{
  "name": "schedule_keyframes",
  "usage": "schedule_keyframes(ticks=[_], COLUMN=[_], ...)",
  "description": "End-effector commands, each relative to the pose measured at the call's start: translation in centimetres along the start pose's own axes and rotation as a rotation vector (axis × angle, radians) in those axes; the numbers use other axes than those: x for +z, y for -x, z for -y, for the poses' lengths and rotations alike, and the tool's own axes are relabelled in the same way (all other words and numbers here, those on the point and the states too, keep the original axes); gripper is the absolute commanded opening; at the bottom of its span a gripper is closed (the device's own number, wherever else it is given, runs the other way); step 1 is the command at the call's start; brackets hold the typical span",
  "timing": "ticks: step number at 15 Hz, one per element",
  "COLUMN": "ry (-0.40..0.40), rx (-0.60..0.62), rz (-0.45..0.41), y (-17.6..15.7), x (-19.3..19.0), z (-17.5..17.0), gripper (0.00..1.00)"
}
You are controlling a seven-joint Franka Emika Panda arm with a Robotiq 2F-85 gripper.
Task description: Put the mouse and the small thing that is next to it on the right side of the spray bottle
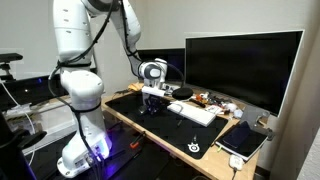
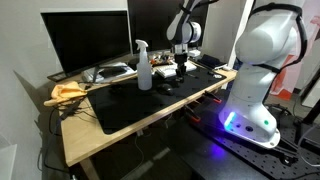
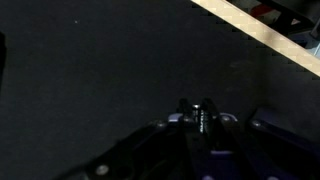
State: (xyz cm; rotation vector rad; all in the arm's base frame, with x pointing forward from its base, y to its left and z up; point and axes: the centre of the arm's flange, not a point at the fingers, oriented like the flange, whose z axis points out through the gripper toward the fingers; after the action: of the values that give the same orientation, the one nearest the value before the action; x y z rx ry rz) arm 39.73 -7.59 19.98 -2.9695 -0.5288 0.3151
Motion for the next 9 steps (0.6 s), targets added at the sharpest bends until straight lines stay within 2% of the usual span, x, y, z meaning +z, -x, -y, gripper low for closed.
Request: schedule_keyframes(ticks=[1,9], ry=[-0.002,0.048], rx=[0.037,0.152], rz=[-0.033,-0.100], y=[-0.1,0.2], x=[1.0,2.6], z=[2.5,3.8], gripper=[0.04,0.04])
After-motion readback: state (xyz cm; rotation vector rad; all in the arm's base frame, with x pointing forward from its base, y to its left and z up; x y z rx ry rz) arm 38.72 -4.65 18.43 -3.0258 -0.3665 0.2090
